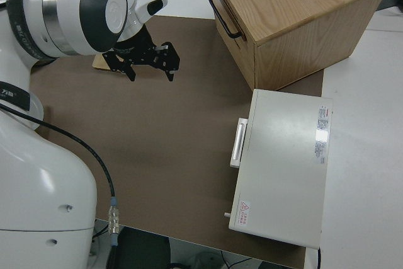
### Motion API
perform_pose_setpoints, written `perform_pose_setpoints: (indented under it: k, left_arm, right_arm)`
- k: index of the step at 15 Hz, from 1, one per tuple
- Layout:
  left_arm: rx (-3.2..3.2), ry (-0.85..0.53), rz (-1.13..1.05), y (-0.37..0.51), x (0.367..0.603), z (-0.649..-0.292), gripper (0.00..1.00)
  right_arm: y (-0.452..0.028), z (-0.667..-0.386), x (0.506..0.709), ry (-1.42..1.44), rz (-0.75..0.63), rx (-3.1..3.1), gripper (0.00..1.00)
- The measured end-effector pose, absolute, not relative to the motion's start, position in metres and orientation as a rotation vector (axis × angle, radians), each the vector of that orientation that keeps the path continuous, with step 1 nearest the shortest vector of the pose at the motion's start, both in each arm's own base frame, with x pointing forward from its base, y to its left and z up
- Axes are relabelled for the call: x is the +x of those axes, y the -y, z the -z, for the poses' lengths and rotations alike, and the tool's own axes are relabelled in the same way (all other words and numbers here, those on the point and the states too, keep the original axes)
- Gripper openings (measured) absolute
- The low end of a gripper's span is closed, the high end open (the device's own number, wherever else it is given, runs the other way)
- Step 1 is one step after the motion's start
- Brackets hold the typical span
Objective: Pick gray plate from low plate rack and place it on table with left arm
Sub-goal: 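Lower the gray plate flat onto the table and open the left gripper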
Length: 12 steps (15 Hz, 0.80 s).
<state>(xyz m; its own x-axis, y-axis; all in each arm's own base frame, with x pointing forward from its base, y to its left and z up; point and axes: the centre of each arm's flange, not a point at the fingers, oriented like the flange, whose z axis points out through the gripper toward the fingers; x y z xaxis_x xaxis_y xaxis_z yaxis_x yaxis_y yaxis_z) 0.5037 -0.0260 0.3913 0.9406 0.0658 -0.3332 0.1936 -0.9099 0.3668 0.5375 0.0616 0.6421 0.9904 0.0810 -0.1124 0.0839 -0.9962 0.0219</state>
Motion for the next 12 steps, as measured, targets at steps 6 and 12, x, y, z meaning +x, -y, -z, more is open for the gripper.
perform_pose_setpoints:
  k: [6, 12]
  left_arm:
    - [2.699, -0.196, 0.439, 0.0264, 0.5054, -0.3834, 0.11]
    - [2.702, -0.201, 0.433, 0.0259, 0.5058, -0.3803, 0.11]
  right_arm:
    - [-0.0616, -0.6421, 0.5375, -0.129, 0.174, 3.108, 0.99]
    - [-0.0616, -0.6421, 0.5375, -0.129, 0.174, 3.108, 0.99]
